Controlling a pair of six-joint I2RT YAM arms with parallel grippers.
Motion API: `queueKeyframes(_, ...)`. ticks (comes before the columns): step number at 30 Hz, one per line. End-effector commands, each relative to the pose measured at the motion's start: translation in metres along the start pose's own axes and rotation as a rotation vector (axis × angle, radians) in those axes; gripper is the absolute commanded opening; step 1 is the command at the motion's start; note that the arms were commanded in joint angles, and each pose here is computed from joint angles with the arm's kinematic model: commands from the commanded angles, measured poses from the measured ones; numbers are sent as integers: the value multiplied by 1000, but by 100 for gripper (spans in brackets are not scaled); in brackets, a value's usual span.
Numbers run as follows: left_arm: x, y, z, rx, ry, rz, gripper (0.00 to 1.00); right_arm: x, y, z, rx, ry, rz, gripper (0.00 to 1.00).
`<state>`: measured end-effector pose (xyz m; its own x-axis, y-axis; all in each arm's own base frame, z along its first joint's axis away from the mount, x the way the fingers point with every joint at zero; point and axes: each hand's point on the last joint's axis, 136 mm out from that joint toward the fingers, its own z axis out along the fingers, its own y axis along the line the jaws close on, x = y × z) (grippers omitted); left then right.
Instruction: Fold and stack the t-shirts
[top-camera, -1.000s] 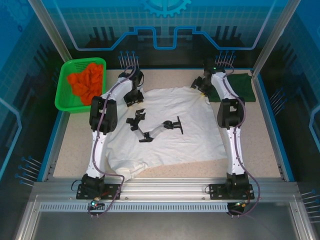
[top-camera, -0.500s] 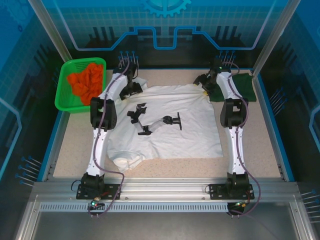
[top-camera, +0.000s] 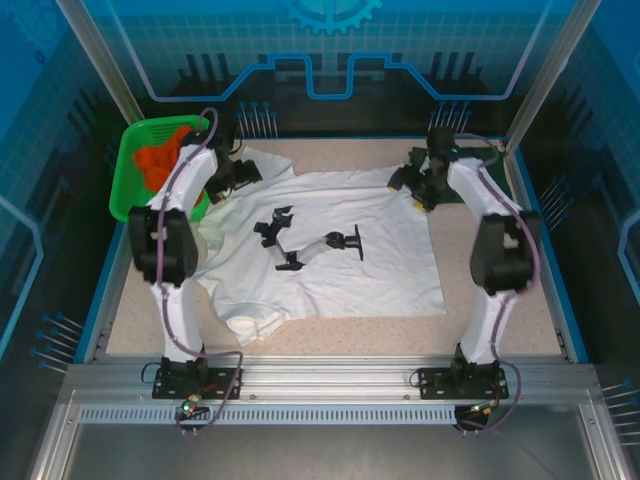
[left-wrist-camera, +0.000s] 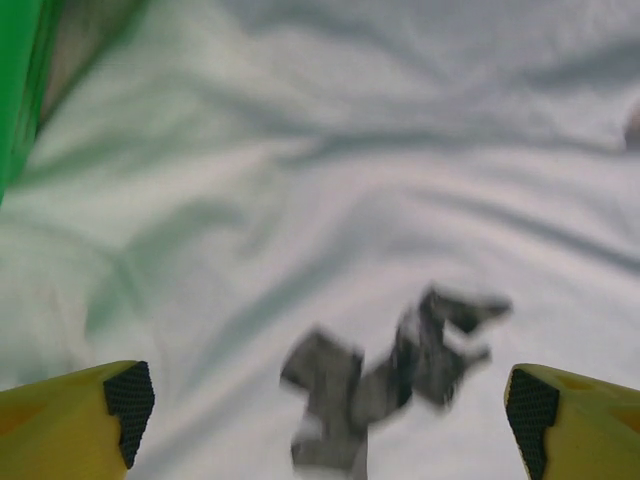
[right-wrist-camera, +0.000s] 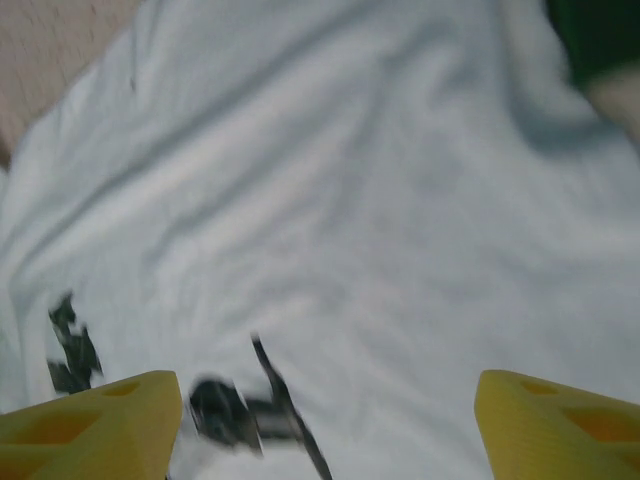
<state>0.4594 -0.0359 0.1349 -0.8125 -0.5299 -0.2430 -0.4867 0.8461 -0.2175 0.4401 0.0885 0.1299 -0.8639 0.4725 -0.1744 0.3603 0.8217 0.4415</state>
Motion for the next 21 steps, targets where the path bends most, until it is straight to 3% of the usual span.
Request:
queueKeyframes(1,62,8,-22,44,69,-19,89,40,-51,-18,119,-26,7,78)
queueKeyframes(8,217,61,-33,20,296,-42,79,155,-130,-18,214,201,147,71)
queueKeyframes(15,290,123,-65,-48,370,-73,72,189,-166,-38,267,147,236,69)
queueKeyframes(21,344,141,-64,-18,501,-134,64,227,-185,-36,258,170,376,62)
